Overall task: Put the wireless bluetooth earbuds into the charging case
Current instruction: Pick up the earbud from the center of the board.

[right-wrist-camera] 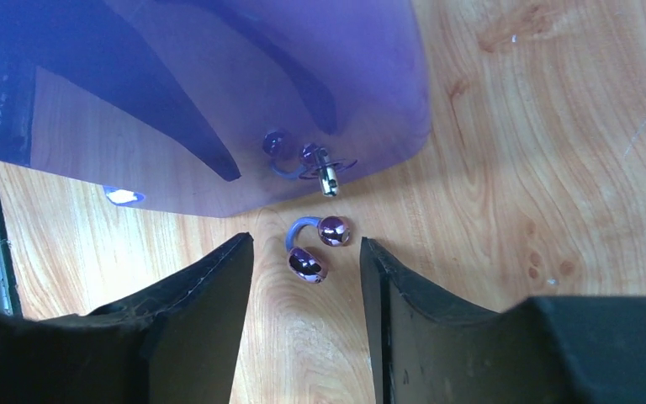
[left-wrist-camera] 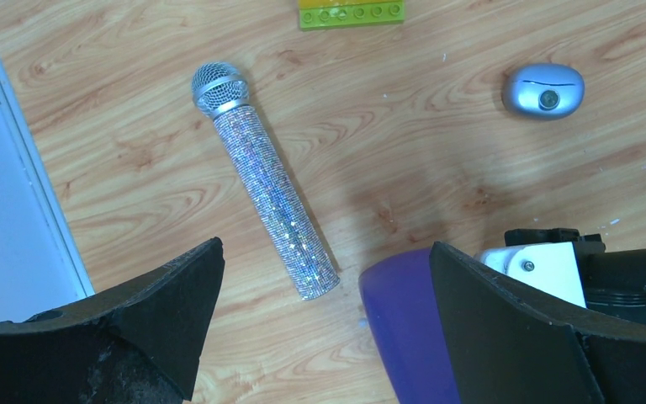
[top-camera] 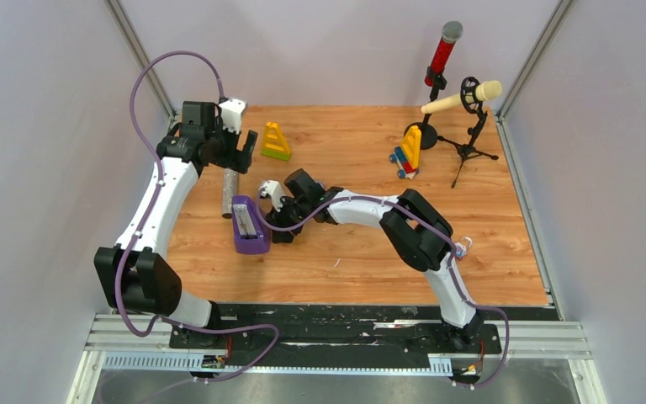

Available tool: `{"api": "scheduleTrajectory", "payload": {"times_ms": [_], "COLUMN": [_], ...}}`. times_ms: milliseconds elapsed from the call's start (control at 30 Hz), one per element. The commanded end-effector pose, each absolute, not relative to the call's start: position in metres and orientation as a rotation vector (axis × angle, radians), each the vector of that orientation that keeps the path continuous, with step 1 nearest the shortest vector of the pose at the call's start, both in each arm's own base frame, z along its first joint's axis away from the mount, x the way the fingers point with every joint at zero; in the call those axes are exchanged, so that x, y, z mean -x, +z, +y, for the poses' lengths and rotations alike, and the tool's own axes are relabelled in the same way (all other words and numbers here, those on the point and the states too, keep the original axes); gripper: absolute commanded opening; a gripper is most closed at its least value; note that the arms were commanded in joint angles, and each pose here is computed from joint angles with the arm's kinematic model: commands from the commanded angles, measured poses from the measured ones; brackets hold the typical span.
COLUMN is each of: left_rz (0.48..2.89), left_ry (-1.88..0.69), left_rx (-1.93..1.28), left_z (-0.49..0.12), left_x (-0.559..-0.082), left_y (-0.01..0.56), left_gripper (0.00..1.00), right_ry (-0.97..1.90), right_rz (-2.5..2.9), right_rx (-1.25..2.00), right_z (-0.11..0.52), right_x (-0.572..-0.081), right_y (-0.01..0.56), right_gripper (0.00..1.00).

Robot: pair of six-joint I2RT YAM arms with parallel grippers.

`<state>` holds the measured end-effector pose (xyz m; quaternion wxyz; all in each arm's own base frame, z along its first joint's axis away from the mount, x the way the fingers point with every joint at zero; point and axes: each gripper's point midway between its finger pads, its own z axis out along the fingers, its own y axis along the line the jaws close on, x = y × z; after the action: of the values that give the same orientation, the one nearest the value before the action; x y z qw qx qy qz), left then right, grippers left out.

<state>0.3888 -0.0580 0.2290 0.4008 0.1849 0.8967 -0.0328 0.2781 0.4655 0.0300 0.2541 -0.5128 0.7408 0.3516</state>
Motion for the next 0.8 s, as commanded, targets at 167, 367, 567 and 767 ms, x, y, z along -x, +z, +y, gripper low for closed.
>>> {"api": "scheduleTrajectory", "payload": {"times_ms": [167,367,567,767], "left_rz": [2.203,2.201,2.199,2.197], "left_ry": [-0.102,-0.107,-0.111,-0.121], "left_rx": [-0.446,-0.446,-0.447,-0.450], "left_z": [-0.061,-0.061,-0.062,-0.063], "left_x": [-0.389,-0.388,-0.388,-0.388], "left_y": [0.248,0.248,0.248,0.248], "left_gripper": [1.00,1.00,1.00,1.00], "right_ry": [0.878,0.869,0.858,0.807], "right_rz": [2.033,2.035,2.001,1.935], "right_rx": [1.405,1.413,1.426,1.445], "right_z": [0.454,0.452,0.452,0.449], "right_x": [-0.276,-0.277,-0.279,-0.284], "right_y": [0.026,0.022,0.030,0.047], "right_gripper": [0.45,0.33,0.25,0.20]}}
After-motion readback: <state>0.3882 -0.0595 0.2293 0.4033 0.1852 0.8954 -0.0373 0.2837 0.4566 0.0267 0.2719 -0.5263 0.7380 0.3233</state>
